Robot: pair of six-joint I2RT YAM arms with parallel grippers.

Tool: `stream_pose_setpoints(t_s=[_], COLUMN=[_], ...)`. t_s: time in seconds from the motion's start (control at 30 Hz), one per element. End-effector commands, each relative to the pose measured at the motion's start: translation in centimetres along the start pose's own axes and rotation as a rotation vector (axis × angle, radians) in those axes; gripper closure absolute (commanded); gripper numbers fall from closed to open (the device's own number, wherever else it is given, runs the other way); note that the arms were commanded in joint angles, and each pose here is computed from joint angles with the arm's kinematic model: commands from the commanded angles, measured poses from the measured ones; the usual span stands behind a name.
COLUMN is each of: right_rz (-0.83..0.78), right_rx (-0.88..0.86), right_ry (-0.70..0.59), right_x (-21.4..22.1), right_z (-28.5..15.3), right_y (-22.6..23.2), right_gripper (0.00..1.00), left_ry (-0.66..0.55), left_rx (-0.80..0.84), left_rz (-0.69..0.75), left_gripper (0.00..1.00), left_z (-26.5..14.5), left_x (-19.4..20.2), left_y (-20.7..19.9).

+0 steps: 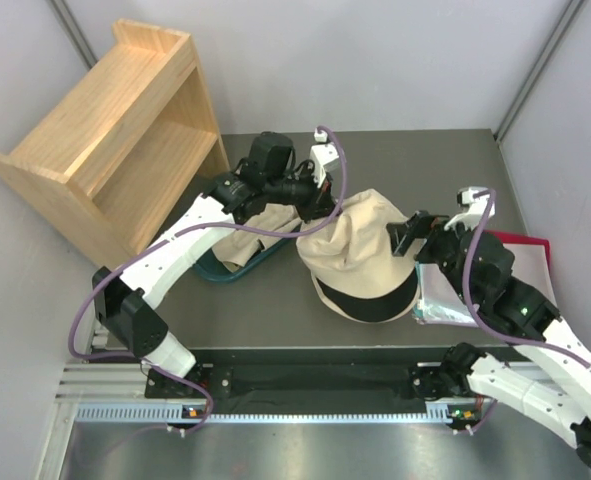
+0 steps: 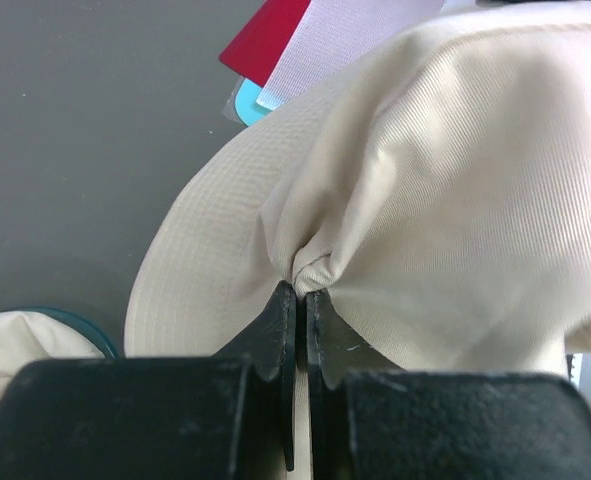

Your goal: Stack the hats

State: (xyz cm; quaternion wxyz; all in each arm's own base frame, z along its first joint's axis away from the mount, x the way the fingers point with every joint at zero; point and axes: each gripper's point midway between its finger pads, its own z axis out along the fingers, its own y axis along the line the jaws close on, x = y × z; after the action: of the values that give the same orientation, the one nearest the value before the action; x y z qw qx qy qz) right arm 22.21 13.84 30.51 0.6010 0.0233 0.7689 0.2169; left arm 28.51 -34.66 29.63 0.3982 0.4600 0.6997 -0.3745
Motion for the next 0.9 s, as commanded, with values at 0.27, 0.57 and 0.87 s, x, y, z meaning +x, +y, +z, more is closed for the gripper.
stream_pose_setpoints(t_s=[0.27, 0.57, 0.87], right_rz=[0.096, 0.25, 0.364], right_rx=[-0.192, -0.214, -0.269], right_ry=[0.009, 0.073, 0.051], right_x=[-1.0, 2.1, 3.4], right_z=[3.7, 3.3, 1.2], right_y=[-1.2, -2.4, -1.9], right_gripper=[0.02, 0.04, 0.08], left_ry=[-0.111, -0.167, -0.21], left_rx=[-0.033, -0.081, -0.096], left_rz=[0.102, 0.115, 0.12], left_gripper=[1.0, 1.0, 1.0], left_z=[-0.4, -0.1, 0.0], left_x=[-2.7, -3.7, -4.7], left_y=[0.5, 1.4, 1.8])
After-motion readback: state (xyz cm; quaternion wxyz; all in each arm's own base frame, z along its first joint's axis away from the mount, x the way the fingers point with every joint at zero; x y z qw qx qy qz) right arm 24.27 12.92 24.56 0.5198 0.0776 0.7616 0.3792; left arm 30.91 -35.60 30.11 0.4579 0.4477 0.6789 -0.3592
